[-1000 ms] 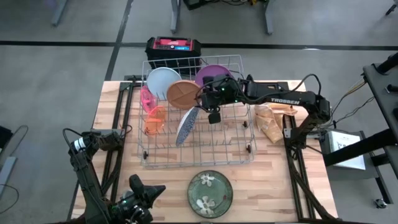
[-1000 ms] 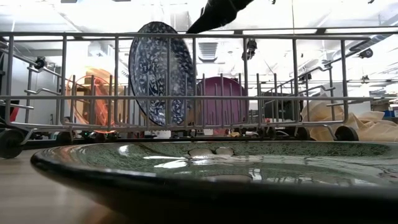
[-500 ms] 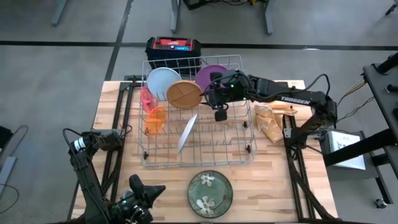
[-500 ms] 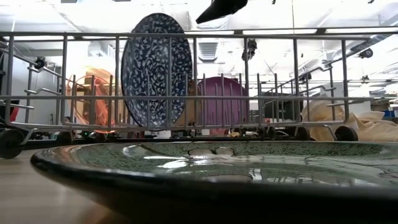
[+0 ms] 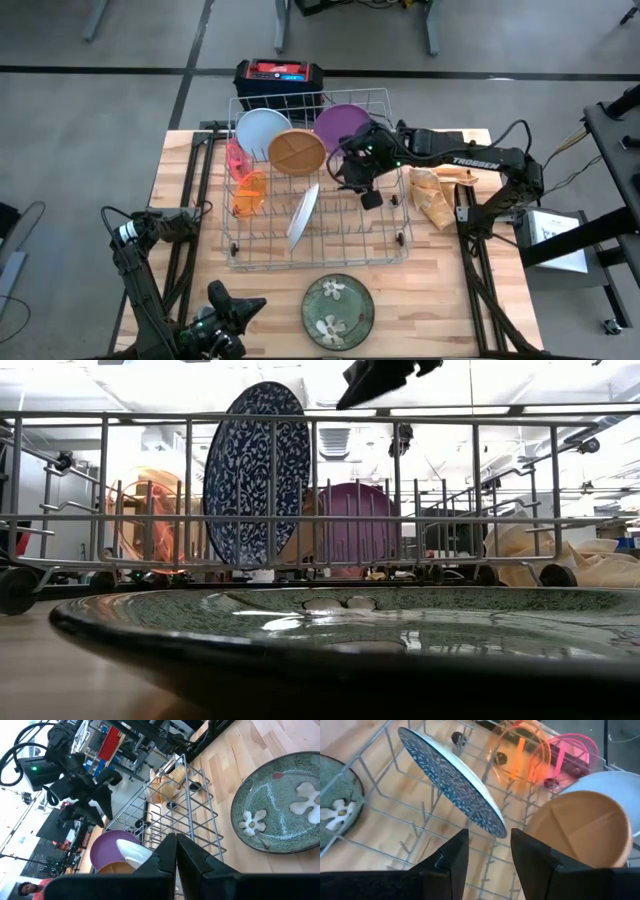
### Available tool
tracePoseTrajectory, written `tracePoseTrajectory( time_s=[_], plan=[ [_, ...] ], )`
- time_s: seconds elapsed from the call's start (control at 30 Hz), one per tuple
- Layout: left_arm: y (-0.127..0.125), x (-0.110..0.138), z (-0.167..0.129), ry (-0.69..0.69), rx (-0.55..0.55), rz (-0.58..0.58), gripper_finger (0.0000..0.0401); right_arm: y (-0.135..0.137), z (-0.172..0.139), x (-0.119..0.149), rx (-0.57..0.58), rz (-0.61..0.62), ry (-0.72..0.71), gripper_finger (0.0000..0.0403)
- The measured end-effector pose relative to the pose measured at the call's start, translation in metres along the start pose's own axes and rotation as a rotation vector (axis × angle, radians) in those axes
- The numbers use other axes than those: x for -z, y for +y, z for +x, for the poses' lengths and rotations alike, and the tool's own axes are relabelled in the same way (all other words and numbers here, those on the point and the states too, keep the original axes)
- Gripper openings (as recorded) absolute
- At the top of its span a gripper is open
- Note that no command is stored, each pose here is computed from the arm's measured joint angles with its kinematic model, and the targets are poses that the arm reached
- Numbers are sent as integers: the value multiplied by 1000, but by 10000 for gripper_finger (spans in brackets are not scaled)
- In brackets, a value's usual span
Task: Sort dishes
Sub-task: Put the green plate into the dish rack
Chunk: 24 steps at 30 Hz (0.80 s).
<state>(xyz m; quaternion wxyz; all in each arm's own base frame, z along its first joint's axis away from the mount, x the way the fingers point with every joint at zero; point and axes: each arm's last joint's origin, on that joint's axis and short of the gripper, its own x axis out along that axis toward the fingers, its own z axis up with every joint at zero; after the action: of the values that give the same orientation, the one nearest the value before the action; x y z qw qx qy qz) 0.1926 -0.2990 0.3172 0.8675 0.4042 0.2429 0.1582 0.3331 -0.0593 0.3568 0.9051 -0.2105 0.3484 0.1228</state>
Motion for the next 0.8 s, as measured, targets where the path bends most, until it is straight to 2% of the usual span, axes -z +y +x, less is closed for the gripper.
tracePoseTrajectory(
  time_s=[0.1,0.4,0.53,0.67,0.8],
  plan=[
    [0,0,0,0,0,0,0,1,4,6,20,26,46,127],
    [0,0,1,2,-1,-1,0,23,3,9,-68,98,171,100],
    [1,-1,6,22,0,-8,0,41,-6,-1,-15,110,205,86],
    [3,0,19,125,68,-72,0,62,-29,-11,51,175,207,75],
    [2,-1,33,252,175,-174,0,91,-56,-20,39,344,147,67]
  ],
)
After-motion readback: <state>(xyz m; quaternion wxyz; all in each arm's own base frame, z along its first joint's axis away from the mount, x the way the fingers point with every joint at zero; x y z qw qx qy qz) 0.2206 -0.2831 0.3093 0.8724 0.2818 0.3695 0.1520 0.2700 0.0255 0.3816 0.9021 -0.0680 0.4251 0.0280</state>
